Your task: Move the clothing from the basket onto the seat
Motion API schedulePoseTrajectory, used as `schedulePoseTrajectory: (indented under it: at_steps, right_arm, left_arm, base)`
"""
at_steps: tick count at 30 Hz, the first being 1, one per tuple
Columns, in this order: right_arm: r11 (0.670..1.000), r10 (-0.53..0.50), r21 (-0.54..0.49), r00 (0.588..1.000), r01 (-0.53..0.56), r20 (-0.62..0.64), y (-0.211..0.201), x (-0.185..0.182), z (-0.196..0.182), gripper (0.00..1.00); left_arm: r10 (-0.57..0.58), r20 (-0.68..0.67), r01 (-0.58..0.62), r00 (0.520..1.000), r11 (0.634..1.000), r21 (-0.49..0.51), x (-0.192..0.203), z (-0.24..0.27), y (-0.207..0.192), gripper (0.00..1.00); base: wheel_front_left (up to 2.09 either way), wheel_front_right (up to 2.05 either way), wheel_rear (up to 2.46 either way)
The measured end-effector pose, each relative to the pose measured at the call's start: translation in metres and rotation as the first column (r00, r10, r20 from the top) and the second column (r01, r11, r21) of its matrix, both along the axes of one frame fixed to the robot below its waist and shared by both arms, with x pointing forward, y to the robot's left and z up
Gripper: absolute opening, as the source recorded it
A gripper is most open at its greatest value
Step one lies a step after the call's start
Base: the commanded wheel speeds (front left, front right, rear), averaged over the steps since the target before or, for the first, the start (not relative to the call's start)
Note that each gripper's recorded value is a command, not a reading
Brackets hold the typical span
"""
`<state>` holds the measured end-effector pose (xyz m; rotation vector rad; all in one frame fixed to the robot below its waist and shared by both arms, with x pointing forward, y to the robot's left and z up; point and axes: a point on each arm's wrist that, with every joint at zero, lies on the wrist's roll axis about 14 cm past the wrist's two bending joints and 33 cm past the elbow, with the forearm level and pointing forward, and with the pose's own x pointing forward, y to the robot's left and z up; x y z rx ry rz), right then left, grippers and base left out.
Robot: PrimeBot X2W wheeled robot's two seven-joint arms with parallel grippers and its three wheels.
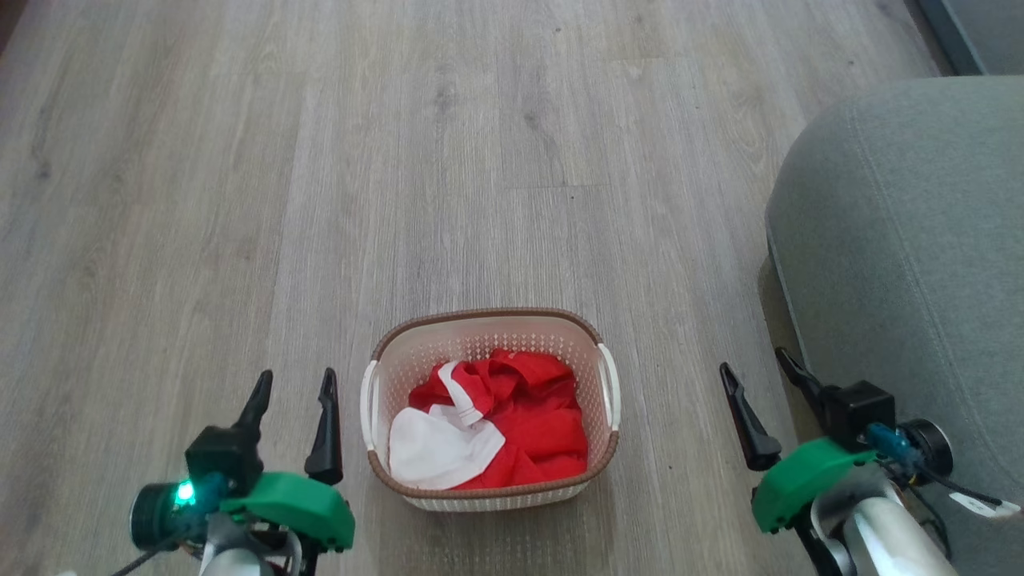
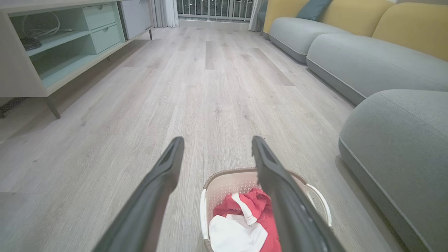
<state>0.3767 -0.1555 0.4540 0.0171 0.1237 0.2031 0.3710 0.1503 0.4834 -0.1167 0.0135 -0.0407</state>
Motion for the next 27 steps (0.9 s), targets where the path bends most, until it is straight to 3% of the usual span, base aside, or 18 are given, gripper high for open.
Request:
schedulePoseTrajectory:
  at_steps: [6, 27]
  right_arm:
    - [0.999, 0.008, -0.031, 1.0, -0.007, 0.02, -0.0004, 0.0003, 0.002, 1.0]
    - [1.0, -0.013, -0.006, 1.0, 0.013, 0.014, -0.0048, 0.0011, 0.0006, 1.0]
  left_arm:
    - [-0.015, 0.019, 0.014, 1.0, 0.999, 0.051, 0.0002, 0.002, -0.0024, 1.0]
    - [-0.029, -0.002, 0.029, 1.0, 0.998, 0.051, 0.0014, -0.0052, -0.0051, 1.0]
  base:
    - [0.0, 0.0, 0.0]
    - [0.0, 0.0, 0.0]
